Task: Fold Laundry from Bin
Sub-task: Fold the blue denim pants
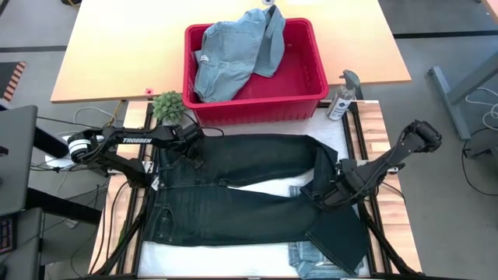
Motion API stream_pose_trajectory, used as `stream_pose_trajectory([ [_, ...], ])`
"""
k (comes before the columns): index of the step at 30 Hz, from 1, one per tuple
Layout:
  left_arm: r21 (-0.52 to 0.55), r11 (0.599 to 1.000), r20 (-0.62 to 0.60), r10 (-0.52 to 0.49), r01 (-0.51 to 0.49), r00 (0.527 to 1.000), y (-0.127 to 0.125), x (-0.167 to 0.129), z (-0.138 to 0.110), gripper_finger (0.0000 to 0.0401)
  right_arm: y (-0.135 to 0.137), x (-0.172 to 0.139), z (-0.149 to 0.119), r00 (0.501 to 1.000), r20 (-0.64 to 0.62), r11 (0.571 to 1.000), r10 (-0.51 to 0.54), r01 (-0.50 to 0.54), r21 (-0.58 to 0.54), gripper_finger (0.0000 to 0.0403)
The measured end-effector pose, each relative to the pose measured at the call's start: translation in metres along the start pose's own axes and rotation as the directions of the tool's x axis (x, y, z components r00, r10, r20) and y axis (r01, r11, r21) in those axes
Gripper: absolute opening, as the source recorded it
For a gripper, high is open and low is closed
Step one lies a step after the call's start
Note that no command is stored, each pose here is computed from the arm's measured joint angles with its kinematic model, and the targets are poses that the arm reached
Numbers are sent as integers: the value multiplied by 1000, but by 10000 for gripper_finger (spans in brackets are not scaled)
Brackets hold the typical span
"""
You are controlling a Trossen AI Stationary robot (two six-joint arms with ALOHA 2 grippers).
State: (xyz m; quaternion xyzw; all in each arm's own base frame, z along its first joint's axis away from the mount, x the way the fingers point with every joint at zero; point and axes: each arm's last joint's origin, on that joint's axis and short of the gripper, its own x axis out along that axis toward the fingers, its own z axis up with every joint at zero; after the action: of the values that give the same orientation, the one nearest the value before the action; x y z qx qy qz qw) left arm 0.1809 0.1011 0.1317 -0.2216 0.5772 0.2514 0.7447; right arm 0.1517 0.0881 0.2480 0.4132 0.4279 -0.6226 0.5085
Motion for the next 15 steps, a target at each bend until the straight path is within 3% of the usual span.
stream_pose_trajectory([
  [5,-1,1000,1,-3,3,1000,0,0,0,0,1,25,3,996,-45,997,79,-78,24,295],
  [10,2,1000,1,-4,4,1000,0,0,0,0,6,49,4,992,-69,994,103,-105,-21,290],
  [13,2,1000,2,-5,5,1000,0,0,0,0,11,53,7,991,-77,993,108,-112,-47,259],
  [15,3,1000,2,-5,5,1000,0,0,0,0,13,54,11,992,-78,992,103,-108,-66,214],
])
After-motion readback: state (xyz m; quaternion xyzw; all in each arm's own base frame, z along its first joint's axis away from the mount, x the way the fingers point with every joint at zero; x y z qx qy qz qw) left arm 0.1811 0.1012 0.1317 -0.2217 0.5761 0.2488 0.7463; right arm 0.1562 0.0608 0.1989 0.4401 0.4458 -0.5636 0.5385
